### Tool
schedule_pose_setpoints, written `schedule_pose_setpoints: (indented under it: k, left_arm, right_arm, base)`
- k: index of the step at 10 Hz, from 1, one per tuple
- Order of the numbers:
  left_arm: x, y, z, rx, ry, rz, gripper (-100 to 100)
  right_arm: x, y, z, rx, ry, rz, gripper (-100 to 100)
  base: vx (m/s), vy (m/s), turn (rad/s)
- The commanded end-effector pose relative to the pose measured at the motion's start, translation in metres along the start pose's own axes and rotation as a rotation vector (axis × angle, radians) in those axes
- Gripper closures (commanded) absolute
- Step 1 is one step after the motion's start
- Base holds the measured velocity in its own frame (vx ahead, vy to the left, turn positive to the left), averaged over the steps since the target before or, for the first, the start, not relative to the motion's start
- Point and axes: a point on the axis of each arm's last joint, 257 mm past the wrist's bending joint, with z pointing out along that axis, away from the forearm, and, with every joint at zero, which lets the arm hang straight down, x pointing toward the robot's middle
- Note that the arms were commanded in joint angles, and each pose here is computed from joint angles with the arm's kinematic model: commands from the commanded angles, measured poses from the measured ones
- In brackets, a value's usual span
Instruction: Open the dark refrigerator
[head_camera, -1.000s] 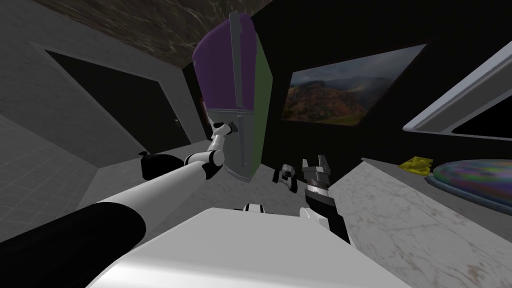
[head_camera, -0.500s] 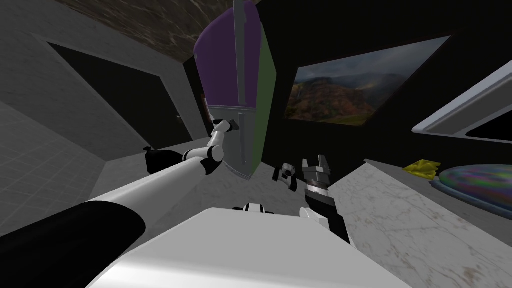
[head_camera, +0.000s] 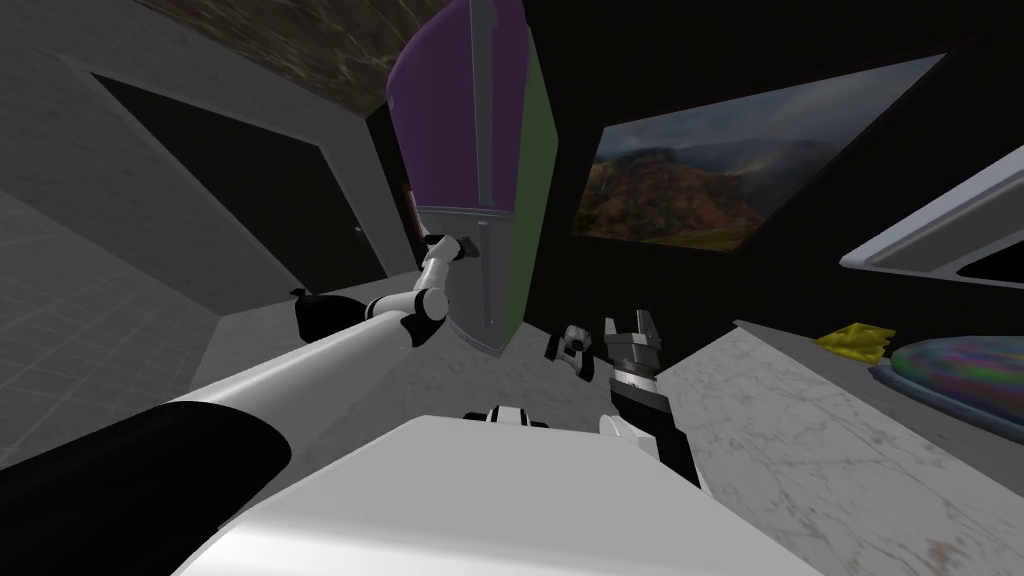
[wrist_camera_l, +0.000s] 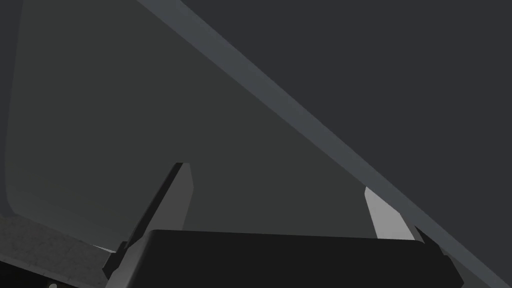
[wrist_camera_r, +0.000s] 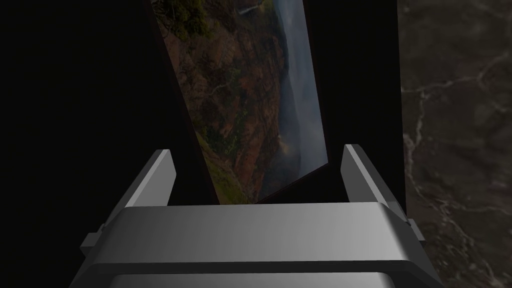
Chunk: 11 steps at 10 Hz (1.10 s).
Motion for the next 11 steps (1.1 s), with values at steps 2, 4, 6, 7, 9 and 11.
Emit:
schedule_pose_setpoints:
  k: [2,4,6,7,9,11]
  left_arm:
    - [0.034,0.001,0.004,-0.021,0.046,-0.017,-100]
    - [0.012,-0.004,0.003,-0.013,0.010,-0.008,-100]
    - [-0.003,-0.003,0.002,-0.009,-0.009,-0.022,-100]
    - [-0.005,-0.003,0.002,-0.008,-0.011,-0.024,100]
    - [-0.016,0.001,-0.004,-0.059,-0.001,-0.042,100]
    - [-0.025,-0.002,-0.011,-0.084,0.017,-0.057,100]
  right_arm:
    - [0.000,0.000,0.000,0.000,0.000,0.000,0]
    - [0.000,0.000,0.000,0.000,0.000,0.000,0]
    - [0.000,0.000,0.000,0.000,0.000,0.000,0]
    - [0.000,0.000,0.000,0.000,0.000,0.000,0]
    - [0.000,0.000,0.000,0.000,0.000,0.000,0]
    - [0.000,0.000,0.000,0.000,0.000,0.000,0]
  base:
    - [-0.031,-0.013,0.014]
    - [0.006,0.004,0.050]
    - [0.076,0.086,0.038]
    - [0.003,0.009,0.004]
    - [-0.001,0.047,0.094]
    - [0.011,0.064,0.080]
